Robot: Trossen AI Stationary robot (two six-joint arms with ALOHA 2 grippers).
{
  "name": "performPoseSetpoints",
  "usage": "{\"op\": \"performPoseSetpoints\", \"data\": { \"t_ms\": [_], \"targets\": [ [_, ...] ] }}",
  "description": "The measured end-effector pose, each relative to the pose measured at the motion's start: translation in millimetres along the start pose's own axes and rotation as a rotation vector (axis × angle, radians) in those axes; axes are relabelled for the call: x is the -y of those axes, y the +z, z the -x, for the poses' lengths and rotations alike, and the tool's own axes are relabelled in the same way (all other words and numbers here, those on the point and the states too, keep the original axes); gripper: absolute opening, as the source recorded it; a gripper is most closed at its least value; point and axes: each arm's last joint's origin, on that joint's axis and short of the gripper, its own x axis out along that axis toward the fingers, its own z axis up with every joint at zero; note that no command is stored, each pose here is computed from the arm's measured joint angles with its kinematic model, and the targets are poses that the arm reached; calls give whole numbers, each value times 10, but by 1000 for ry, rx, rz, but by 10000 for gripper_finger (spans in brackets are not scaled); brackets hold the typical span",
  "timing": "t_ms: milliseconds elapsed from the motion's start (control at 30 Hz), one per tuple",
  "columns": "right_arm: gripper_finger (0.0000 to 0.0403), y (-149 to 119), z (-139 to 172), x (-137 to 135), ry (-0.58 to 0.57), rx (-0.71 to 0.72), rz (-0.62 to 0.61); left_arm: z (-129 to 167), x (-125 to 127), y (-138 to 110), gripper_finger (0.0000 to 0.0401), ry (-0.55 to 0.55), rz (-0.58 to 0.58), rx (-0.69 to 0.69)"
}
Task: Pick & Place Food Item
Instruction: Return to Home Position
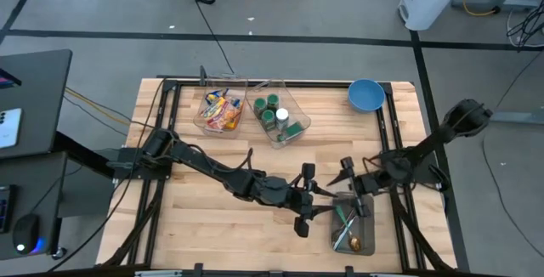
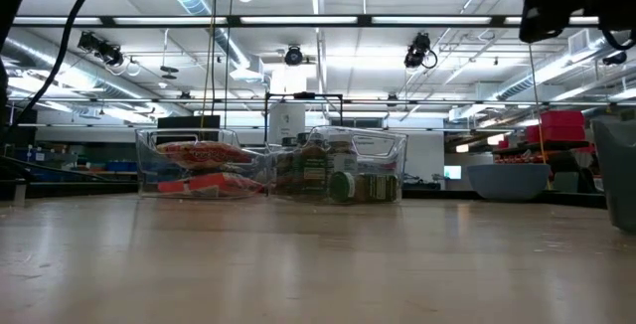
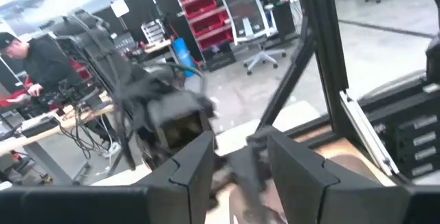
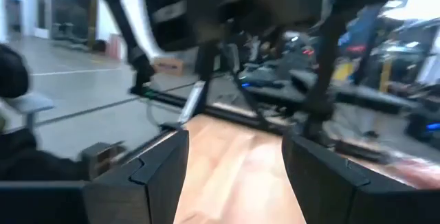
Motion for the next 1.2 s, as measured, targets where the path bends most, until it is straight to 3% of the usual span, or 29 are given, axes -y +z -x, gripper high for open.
{"op": "performPoseSetpoints", "data": {
  "t_ms": [333,733,1200],
  "targets": [
    [244,258,250,120,-23,170,3,3,13,-11,144,-6,7,-13],
    [244,210,503,120,91,49,-85,2,11,-12,144,-5,9,-14],
    [244,224,621,202,-14,52,-97,-2,-4,-17,144,-2,20,-15]
  ]
}}
